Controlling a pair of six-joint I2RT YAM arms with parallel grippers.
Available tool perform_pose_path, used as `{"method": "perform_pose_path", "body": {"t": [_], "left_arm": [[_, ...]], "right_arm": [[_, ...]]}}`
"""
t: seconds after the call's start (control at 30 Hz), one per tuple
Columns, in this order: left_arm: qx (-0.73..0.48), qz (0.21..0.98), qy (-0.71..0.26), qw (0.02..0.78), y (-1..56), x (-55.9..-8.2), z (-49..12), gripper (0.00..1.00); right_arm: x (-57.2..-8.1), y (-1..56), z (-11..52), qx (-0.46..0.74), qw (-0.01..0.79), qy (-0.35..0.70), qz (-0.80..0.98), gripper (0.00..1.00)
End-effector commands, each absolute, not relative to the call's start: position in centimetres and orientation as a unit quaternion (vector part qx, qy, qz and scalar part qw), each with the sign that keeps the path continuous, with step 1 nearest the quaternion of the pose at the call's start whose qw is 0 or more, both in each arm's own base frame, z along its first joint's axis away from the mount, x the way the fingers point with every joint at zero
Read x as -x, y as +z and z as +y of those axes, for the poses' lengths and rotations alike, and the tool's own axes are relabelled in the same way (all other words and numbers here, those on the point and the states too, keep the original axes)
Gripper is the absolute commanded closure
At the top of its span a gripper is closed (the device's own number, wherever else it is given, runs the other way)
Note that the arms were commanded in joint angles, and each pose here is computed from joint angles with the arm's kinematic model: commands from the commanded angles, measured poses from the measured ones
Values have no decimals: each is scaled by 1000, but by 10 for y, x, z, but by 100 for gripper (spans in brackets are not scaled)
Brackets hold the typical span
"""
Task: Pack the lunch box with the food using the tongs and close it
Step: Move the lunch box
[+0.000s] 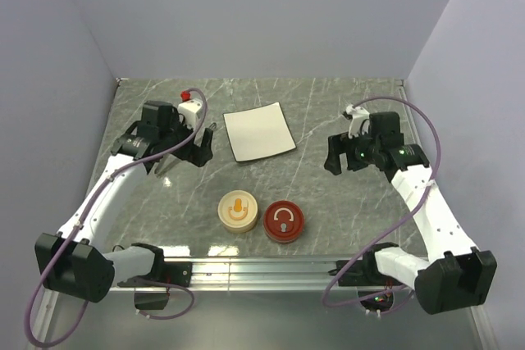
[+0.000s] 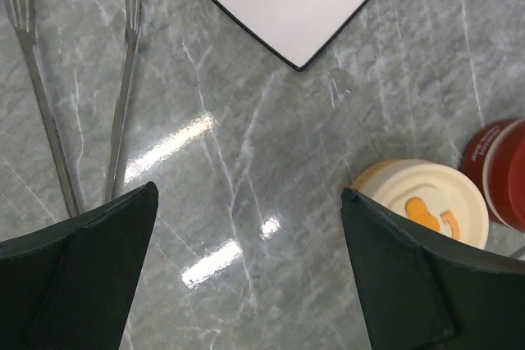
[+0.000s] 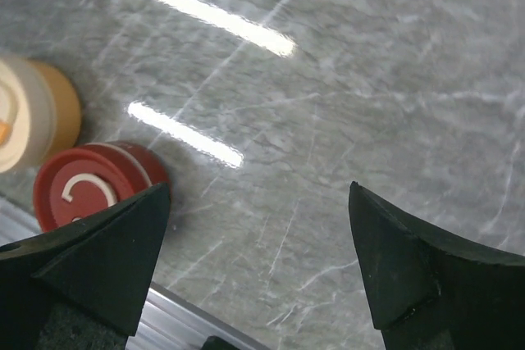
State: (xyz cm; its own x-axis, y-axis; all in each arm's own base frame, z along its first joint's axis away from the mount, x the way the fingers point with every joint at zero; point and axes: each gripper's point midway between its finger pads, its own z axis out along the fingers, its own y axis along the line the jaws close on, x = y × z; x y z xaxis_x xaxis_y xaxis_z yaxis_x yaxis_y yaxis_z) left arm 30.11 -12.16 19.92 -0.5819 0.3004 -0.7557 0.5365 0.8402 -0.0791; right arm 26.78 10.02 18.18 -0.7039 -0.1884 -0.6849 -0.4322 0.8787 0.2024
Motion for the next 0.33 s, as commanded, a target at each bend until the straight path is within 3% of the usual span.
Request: {"method": "perform_pose_path", "body": {"t": [0.0,0.3], "left_arm": [[-212,873,-124,422,199,-322,-121,1],[-208,861,-125,447,203,-321,-122,0]], "right_arm": [[-280,188,89,113,388,157,901,4],[-273,193,87,112,409,158,892,3]]}}
